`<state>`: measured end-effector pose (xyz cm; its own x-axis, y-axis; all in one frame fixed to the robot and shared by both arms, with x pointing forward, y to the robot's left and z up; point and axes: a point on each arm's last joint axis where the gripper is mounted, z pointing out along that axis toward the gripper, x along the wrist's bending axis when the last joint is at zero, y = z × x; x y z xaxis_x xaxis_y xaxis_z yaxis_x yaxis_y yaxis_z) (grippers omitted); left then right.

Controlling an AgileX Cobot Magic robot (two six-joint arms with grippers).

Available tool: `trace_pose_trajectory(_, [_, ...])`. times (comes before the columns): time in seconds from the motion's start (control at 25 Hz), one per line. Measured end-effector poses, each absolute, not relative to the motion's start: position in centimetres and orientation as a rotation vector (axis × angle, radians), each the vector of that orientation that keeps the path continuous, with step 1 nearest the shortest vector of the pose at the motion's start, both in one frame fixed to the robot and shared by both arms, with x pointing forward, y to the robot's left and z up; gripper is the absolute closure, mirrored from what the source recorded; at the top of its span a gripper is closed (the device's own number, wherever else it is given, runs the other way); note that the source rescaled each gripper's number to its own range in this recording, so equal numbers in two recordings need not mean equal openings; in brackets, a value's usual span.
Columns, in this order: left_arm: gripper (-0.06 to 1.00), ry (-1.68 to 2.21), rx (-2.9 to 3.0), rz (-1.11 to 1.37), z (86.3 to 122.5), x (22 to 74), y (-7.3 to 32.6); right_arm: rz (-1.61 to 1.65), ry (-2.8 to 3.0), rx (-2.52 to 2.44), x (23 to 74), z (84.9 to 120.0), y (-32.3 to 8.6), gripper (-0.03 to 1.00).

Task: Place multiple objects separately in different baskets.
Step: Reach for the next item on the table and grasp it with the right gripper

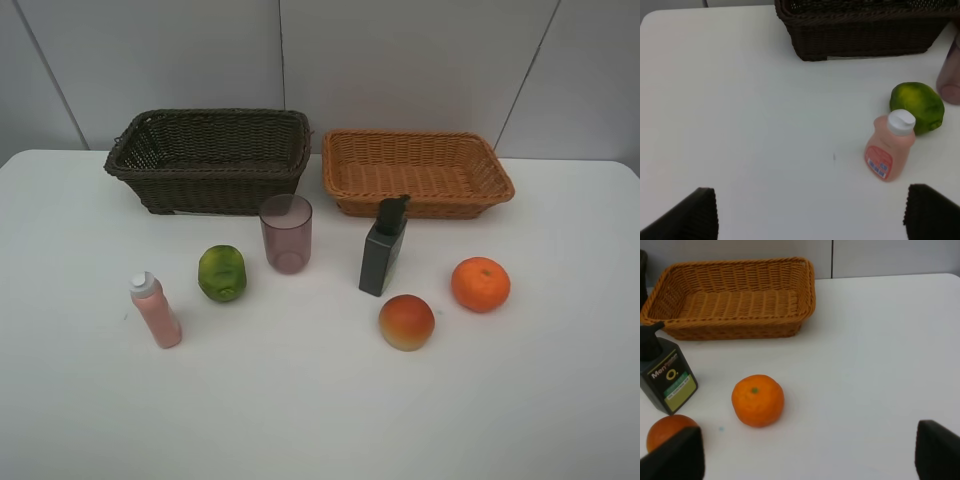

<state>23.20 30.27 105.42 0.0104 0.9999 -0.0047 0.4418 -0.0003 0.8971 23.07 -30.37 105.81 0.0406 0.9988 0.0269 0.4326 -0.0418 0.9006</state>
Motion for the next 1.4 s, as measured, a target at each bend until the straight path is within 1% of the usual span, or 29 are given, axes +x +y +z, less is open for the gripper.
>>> trace_pose_trajectory(1.0, [-0.02,1.530,1.541,0.947,105.4,23.2,30.3,0.968,1.489,1.577,23.1,106.0,-30.3,0.12])
trace_pose_trajectory(1.08, [-0.02,1.530,1.541,0.947,105.4,23.2,30.3,0.971,1.509,1.596,23.6,106.8,-30.2,0.12])
trace_pose_trajectory(1.16, [-0.02,1.530,1.541,0.947,105.4,23.2,30.3,0.969,1.531,1.617,24.4,108.4,-30.0,0.12])
trace_pose_trajectory(1.32, [-0.02,1.530,1.541,0.947,105.4,23.2,30.3,0.929,1.584,1.671,27.3,111.8,-29.8,0.12])
trace_pose_trajectory(1.4, [-0.02,1.530,1.541,0.947,105.4,23.2,30.3,0.892,1.618,1.706,29.3,112.9,-29.8,0.12])
